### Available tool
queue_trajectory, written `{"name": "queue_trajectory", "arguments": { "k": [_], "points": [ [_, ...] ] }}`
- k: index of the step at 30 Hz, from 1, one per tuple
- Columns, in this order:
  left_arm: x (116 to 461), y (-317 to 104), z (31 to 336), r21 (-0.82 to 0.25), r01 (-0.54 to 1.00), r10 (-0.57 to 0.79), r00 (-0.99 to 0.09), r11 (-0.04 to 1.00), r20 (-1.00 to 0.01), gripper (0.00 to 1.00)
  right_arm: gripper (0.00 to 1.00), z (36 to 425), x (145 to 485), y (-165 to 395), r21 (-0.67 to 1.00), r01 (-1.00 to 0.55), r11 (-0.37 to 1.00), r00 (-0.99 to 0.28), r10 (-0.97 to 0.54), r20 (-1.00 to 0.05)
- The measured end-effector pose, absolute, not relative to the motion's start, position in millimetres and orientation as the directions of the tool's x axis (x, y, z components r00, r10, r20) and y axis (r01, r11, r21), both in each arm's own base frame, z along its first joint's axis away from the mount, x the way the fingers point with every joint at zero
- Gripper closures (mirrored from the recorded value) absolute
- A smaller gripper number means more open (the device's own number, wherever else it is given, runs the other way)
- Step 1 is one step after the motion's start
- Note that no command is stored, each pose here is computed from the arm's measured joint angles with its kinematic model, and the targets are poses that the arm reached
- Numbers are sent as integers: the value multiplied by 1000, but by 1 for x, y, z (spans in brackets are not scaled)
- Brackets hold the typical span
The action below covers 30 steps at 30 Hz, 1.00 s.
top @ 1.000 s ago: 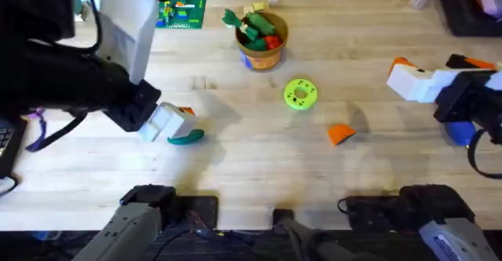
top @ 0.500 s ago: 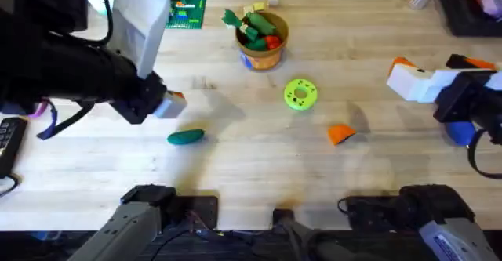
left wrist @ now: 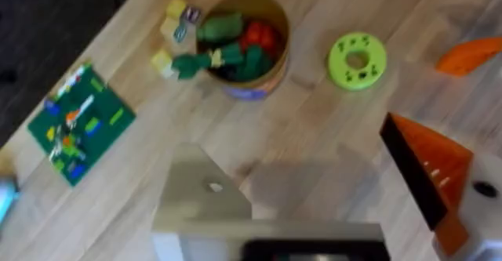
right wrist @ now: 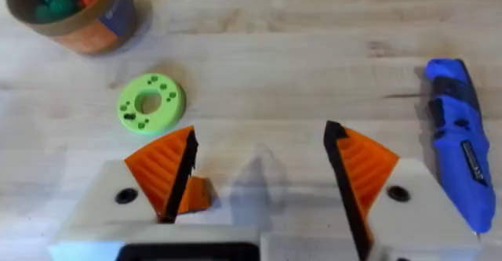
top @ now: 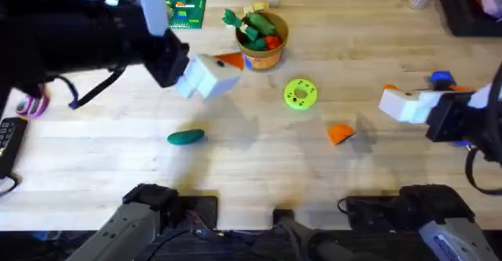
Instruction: Pick up the gripper from the table and insert it into the empty holder that is missing its gripper. Then pick up a screw, insert it into the mounting hole, and use the screwdriver to tighten it. Finally, clean up the table by picking up the vegetable and placing it into the bucket.
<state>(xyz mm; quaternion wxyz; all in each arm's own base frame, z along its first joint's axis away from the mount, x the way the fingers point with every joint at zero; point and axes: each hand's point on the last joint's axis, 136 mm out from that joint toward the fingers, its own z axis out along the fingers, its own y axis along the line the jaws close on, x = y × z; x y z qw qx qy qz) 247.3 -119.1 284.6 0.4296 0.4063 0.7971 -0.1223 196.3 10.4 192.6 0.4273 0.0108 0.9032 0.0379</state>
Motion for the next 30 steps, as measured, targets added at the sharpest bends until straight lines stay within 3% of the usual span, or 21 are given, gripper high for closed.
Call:
{"name": "queue_trajectory", "arguments": {
  "k": [3, 9, 13, 21, 25, 30],
  "points": [
    [249, -133, 290, 120, 793, 513, -262, 597, -817, 8, 10, 177, 182, 10, 80, -5, 997, -698, 54, -714],
    [242, -142, 274, 14, 826, 505, -331, 563, -797, 8, 10, 147, 147, 10, 78, 10, 997, -821, 53, -568],
    [249, -145, 271, 3, 831, 500, -331, 556, -800, 8, 10, 146, 146, 10, 79, 11, 997, -824, 54, -564],
    [279, -175, 298, 198, 852, 440, -41, 485, -897, 7, 10, 146, 146, 10, 79, 11, 997, -824, 54, -564],
    [259, -196, 274, 257, 856, 382, 76, 449, -921, 7, 10, 146, 146, 10, 79, 11, 997, -824, 54, -564],
    [223, -206, 238, 245, 852, 272, 127, 462, -954, 7, 10, 146, 146, 10, 79, 11, 997, -824, 54, -564]
  ]
}}
